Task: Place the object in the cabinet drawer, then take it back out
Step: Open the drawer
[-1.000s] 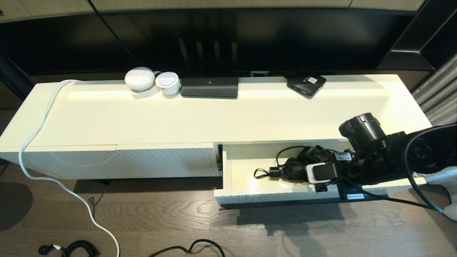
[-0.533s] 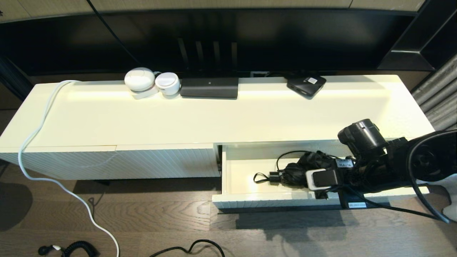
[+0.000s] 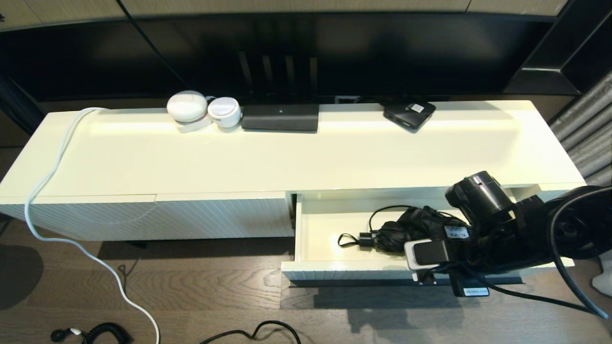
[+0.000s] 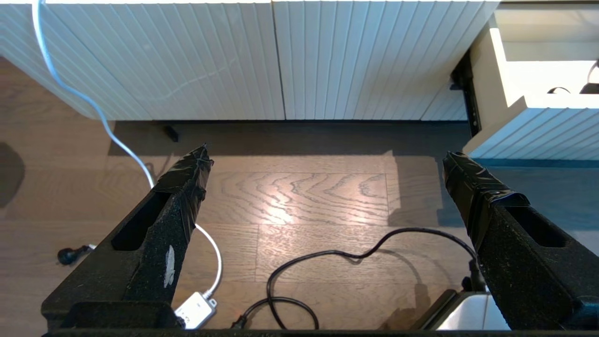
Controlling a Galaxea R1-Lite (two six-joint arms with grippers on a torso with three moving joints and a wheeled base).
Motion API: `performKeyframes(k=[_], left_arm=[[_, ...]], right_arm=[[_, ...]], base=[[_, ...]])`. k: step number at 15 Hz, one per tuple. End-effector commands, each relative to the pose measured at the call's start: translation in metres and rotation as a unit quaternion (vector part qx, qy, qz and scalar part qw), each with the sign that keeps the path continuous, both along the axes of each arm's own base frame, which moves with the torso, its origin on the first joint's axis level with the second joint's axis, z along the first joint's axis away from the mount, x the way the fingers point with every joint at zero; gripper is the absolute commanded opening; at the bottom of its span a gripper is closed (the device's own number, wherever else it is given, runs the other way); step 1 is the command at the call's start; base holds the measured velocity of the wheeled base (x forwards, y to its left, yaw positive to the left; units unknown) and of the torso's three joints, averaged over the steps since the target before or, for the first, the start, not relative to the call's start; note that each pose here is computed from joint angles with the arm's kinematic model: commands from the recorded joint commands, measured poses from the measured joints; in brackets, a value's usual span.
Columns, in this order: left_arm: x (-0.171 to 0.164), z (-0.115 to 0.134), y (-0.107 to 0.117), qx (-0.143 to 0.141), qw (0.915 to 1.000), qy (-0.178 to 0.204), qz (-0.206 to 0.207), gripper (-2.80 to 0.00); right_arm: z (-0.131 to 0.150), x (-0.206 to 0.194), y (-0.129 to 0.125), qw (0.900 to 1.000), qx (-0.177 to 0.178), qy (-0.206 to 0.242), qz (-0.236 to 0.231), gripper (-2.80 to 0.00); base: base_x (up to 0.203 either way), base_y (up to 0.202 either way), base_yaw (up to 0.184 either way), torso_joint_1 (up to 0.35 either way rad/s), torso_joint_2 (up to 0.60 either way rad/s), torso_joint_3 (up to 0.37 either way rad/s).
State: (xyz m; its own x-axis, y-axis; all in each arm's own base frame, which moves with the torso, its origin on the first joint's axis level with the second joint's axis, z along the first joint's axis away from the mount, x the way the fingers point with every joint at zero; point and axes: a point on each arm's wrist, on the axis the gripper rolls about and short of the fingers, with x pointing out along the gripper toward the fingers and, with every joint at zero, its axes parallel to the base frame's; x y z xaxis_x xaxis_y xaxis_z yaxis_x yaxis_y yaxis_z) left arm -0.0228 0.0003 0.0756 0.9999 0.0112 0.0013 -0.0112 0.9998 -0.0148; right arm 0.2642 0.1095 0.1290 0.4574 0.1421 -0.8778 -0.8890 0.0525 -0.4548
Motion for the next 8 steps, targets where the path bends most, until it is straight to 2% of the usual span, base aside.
performKeyframes(k=[1, 5, 8], left_arm=[[0.000, 0.000, 0.000, 0.000, 1.0000, 0.000, 0.001, 0.00], [0.000, 0.000, 0.000, 0.000, 1.0000, 0.000, 0.001, 0.00], [0.000, 0.000, 0.000, 0.000, 1.0000, 0.000, 0.001, 0.00]], right_arm=[[-0.002, -0.005, -0.001, 1.000, -0.005, 0.002, 0.003, -2.80], [0.011, -0.007, -0.004, 1.000, 0.004, -0.021, 0.001, -2.80], [0.043, -0.024, -0.017, 0.998, 0.020, -0.065, -0.010, -2.80]], base=[[0.000, 0.000, 0.000, 0.000, 0.00, 0.000], [0.000, 0.000, 0.000, 0.000, 0.00, 0.000], [0.000, 0.000, 0.000, 0.000, 0.00, 0.000]])
